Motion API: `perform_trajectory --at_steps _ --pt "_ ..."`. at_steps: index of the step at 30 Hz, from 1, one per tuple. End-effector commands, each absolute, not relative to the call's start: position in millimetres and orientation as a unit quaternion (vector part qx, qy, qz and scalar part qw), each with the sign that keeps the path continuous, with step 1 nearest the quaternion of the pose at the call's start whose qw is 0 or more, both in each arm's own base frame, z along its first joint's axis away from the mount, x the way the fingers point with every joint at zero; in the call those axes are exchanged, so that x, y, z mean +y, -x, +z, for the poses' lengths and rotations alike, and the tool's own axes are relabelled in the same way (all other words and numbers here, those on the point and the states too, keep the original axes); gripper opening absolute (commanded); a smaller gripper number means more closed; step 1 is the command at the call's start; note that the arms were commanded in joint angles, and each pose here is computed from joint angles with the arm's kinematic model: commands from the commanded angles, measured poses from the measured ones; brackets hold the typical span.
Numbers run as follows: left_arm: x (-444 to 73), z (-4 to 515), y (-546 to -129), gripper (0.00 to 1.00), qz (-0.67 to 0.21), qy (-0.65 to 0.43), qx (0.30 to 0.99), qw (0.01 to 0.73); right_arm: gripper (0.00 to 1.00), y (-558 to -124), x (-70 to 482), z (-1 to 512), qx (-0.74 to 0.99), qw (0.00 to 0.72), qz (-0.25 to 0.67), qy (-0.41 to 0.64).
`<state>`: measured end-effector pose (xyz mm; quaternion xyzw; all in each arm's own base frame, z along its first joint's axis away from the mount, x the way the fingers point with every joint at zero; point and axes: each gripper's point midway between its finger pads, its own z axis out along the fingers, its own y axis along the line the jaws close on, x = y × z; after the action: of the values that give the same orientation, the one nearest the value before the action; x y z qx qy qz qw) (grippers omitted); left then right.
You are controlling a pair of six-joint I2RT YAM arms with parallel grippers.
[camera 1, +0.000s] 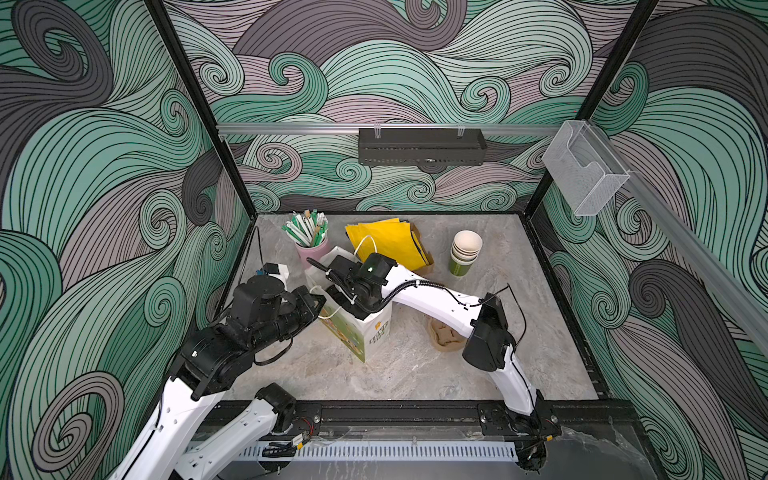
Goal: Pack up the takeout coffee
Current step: 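Push the green cup down beside the other cups with the right gripper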
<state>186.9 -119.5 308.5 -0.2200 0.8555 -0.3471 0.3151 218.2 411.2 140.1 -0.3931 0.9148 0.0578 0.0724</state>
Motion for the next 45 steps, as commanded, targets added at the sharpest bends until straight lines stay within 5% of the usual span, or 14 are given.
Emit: perform_trajectory --at_steps 1,45 --pt "-115 313 -185 0.00 -0.345 0.224 0.852 0.323 0.54 -201 397 113 0.920 0.013 0.036 0.389" --pt "-113 312 -185 0.00 -0.344 0.225 0.852 0.324 0.53 -180 372 55 0.923 -0.094 -0.029 0.372"
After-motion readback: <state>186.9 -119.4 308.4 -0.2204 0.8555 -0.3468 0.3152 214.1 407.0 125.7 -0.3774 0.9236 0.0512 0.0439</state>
